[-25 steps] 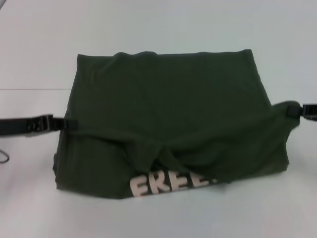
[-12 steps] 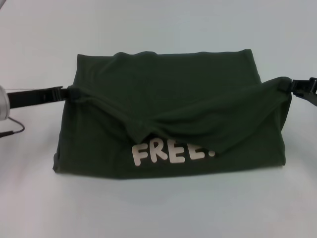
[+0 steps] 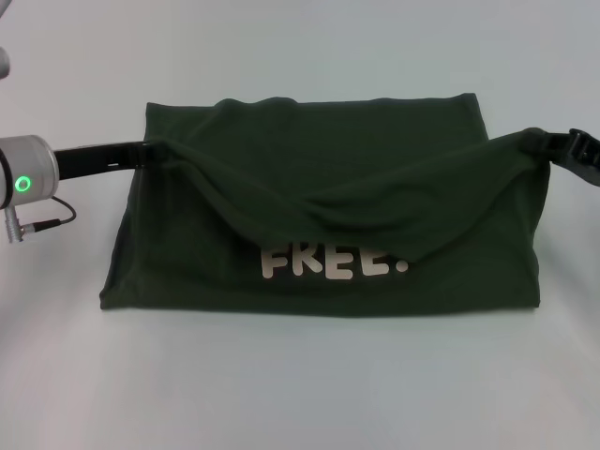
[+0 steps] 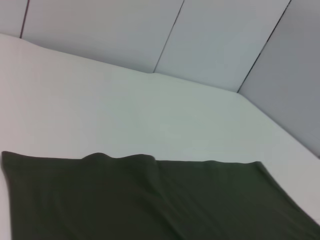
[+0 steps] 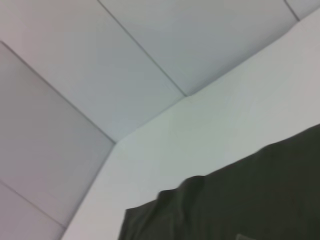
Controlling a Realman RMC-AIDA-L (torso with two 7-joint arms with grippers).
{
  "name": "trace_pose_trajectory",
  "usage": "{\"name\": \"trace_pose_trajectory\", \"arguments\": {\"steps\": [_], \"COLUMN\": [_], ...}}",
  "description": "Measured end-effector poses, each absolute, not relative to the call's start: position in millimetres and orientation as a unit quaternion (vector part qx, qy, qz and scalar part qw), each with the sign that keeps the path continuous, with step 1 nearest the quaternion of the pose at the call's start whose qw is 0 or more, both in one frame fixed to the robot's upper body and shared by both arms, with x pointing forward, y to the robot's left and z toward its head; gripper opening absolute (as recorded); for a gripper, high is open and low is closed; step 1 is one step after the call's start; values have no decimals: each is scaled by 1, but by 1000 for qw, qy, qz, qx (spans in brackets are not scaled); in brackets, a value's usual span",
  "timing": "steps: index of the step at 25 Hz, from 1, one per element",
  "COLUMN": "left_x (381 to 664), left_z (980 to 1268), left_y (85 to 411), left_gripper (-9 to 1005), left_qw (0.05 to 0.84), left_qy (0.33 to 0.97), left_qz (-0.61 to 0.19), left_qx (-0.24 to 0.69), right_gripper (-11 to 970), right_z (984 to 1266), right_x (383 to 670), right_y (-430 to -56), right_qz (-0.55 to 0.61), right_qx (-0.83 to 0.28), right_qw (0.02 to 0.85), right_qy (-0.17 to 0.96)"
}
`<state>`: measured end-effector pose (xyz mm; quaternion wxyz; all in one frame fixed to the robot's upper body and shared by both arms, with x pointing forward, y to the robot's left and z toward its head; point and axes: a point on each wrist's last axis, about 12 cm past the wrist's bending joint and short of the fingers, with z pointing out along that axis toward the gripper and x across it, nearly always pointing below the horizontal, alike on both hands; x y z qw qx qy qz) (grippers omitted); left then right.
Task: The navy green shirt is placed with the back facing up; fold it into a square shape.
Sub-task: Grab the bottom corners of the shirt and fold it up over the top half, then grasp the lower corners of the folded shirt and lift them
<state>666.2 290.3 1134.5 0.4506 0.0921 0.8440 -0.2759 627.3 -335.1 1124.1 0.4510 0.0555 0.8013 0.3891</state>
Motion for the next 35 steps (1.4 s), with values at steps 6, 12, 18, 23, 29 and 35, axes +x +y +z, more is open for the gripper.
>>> {"name": "trace_pose_trajectory", "arguments": {"steps": [6, 12, 18, 23, 29, 35], "left_x": [673, 672, 671, 671, 658, 631], "left_z": [1127, 1115, 1107, 1107, 1108, 1105], "left_y": [283, 272, 266, 267, 289, 305], "left_gripper": [44, 90, 159, 318, 626, 779], "left_qw": [461, 463, 461, 463, 443, 412], "left_qy": [849, 854, 861, 862, 871, 885], "left_qz": [-244, -224, -200, -197, -203, -200], "left_qx": [84, 75, 74, 69, 65, 79], "right_gripper": [62, 79, 218, 418, 612, 745], "right_z": [1114, 1109, 1104, 1111, 1123, 1129], "right_x": [641, 651, 656, 661, 655, 629], "right_y": [-320, -312, -306, -310, -326, -346], "right_qz": [350, 322, 286, 275, 276, 257], "right_qx": [52, 62, 43, 37, 26, -16], "right_qw": [458, 460, 453, 462, 461, 428], "right_qy": [815, 825, 843, 842, 843, 866]}}
